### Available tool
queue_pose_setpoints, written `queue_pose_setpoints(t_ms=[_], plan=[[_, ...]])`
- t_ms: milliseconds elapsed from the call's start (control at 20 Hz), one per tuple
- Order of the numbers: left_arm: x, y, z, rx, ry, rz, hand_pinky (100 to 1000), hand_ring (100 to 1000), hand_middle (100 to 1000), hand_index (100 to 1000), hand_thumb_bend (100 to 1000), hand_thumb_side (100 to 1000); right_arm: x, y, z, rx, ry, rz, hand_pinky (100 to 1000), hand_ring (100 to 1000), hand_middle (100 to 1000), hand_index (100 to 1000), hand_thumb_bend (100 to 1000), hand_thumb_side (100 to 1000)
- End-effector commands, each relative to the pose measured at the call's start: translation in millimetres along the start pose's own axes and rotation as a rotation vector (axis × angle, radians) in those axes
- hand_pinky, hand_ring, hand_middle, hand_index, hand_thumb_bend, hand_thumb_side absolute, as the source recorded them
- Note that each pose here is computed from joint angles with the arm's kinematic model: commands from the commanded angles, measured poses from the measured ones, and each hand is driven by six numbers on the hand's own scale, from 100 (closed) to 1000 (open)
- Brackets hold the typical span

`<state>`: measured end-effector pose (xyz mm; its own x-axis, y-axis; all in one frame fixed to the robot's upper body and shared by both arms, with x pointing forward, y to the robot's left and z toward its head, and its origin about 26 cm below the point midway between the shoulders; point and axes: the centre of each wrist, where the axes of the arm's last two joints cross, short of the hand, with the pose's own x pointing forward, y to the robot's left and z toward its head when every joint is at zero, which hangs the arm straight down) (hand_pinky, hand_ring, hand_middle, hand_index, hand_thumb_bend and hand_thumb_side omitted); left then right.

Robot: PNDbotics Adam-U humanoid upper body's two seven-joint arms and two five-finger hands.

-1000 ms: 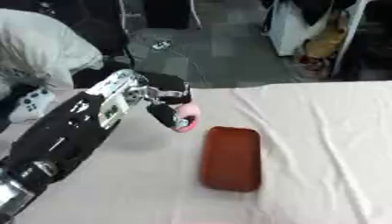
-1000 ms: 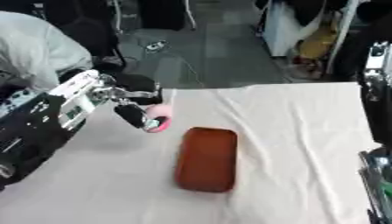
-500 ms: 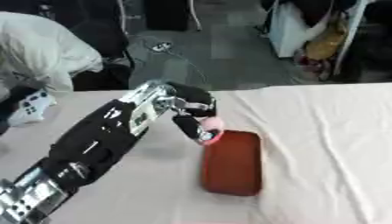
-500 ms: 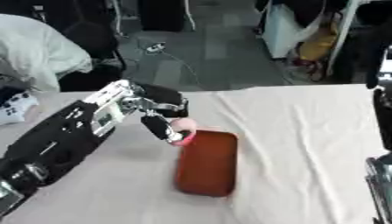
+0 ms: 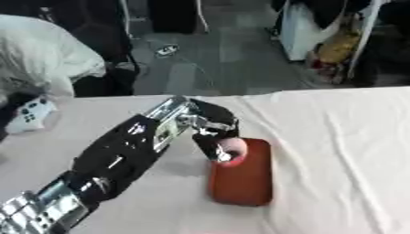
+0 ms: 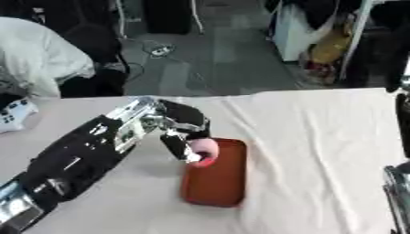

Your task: Pick up objects on the table and place them in the box.

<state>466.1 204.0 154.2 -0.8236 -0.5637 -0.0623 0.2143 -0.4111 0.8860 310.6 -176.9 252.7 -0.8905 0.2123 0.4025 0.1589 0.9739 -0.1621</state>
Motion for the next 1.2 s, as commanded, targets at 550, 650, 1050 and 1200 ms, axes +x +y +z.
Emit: queue_pose_setpoints(t_ms=[550,650,1050,1200], plan=[[-12,12.2,20,0.044,0.026,-0.149,1000,1000,1000,1000,711,730,6,-3.0,-6,-0.021,-0.031,-0.001,100,316,441,837,100,625],[-10,11.8,36,0.183,0.062,-0.108,999,972,955,1000,521,660,5,-4.4,-5,-0.02,-0.027,0.007,100,315,441,836,100,625],[27,-13.1,101,0.934,0.198,0.444,583,611,734,849,100,701,2,-10.9,-3,0.0,-0.01,0.043,100,315,439,833,100,631],[50,-19.5,111,1.094,0.202,0.569,569,597,727,838,100,707,1,-12.0,-1,0.016,-0.002,0.051,100,315,439,825,100,634]])
